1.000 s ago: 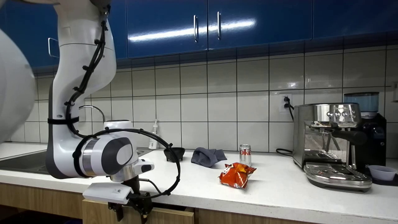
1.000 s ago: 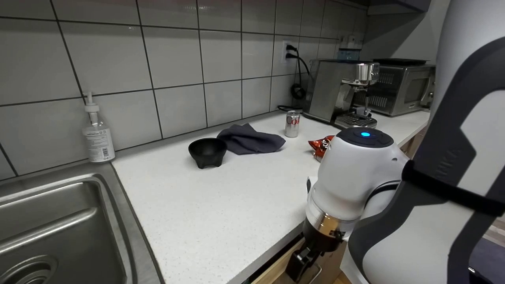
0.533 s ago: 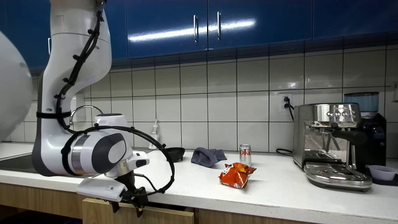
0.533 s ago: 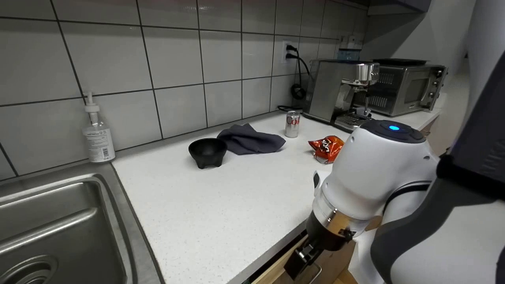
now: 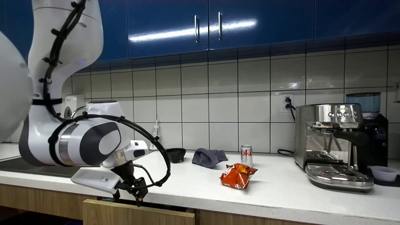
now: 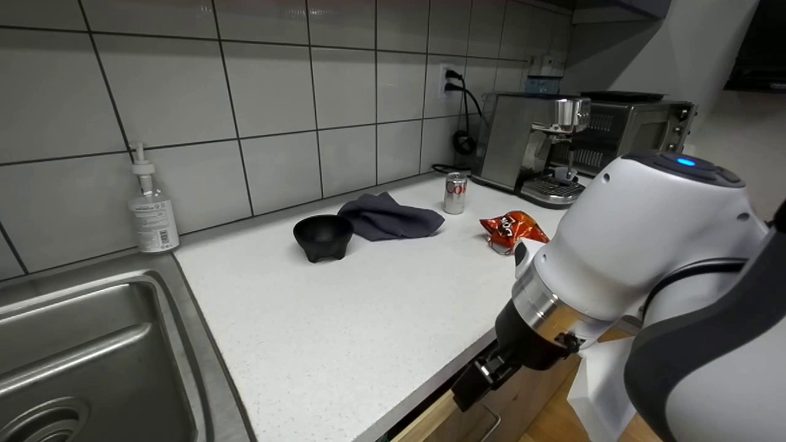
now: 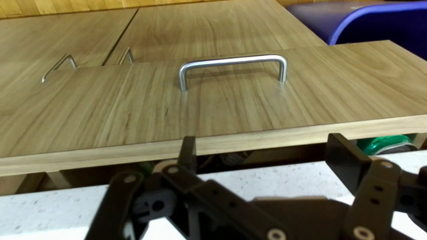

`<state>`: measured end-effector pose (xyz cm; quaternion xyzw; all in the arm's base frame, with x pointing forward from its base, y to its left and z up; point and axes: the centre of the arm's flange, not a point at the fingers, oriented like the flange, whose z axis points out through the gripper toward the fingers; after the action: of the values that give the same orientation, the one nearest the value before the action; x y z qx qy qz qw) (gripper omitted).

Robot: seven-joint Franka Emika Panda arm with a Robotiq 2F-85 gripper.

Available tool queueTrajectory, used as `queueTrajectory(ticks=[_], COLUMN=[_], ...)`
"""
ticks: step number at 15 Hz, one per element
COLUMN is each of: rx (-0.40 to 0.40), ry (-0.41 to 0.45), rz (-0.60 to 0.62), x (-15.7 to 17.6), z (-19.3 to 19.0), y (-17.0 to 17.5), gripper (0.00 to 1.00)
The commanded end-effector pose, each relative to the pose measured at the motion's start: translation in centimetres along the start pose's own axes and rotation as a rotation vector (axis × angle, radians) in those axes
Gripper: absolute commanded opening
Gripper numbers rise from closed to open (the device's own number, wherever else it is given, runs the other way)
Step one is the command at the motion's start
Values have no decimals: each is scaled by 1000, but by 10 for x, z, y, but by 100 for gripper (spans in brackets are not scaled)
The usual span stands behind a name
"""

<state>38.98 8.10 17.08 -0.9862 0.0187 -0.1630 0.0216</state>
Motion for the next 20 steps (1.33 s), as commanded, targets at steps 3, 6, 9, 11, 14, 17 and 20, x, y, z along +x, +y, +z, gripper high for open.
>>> queueTrajectory(ticks=[3, 6, 9, 11, 14, 17, 20], rx=[-11, -26, -38, -42, -43, -41, -41], ry=[40, 71, 92, 103, 121, 120, 122], rz=[71, 105, 137, 151, 178, 185, 187], x=[8, 16, 25, 29, 33, 31, 31], z=[-43, -51, -59, -64, -72, -39, -40], y=[-2, -1, 2, 4, 4, 13, 13], gripper=[100, 100, 100, 100, 100, 100, 100])
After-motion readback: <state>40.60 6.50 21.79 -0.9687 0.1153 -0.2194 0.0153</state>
